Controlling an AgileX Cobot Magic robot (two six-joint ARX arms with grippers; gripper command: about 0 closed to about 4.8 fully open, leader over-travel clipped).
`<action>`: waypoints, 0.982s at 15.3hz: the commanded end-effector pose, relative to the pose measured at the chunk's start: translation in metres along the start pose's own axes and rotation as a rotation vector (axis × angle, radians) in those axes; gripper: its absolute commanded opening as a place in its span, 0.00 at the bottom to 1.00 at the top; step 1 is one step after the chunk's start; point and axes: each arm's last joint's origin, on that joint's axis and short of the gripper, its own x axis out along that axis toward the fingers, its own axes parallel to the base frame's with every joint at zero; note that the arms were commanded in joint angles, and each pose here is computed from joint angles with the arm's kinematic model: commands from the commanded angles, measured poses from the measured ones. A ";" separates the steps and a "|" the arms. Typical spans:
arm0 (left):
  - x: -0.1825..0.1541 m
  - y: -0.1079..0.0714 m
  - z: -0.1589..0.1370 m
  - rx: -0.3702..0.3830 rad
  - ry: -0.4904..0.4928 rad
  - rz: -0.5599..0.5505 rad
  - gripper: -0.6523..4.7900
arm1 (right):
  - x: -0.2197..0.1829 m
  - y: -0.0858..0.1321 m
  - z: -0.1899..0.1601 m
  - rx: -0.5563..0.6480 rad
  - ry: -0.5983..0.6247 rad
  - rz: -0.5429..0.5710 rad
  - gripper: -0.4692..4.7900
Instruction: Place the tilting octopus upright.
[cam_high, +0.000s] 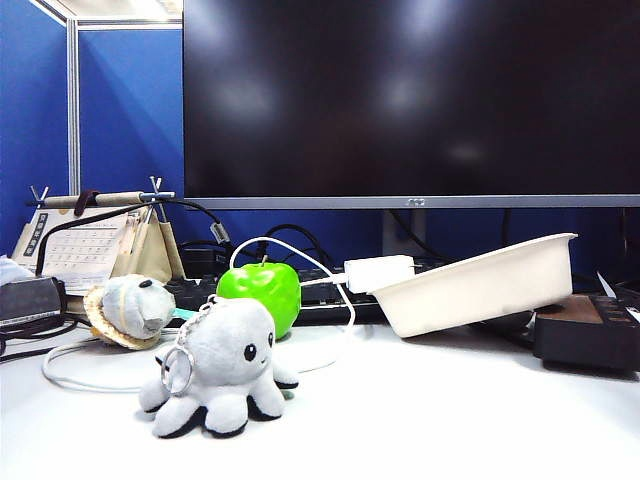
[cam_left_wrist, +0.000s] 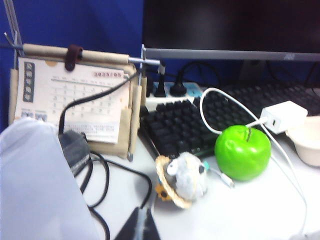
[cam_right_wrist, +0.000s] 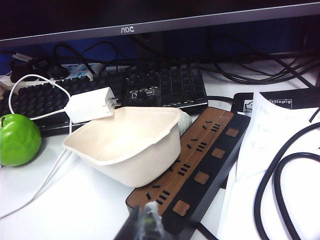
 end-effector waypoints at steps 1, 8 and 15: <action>0.002 0.003 -0.005 -0.004 -0.001 0.050 0.11 | -0.001 0.000 0.003 0.010 -0.017 0.000 0.09; 0.005 0.005 -0.014 -0.003 -0.003 0.090 0.11 | -0.001 0.000 0.003 0.010 -0.017 0.000 0.09; 0.005 0.005 -0.014 -0.005 0.001 0.086 0.11 | -0.001 0.000 0.003 0.010 -0.017 0.000 0.09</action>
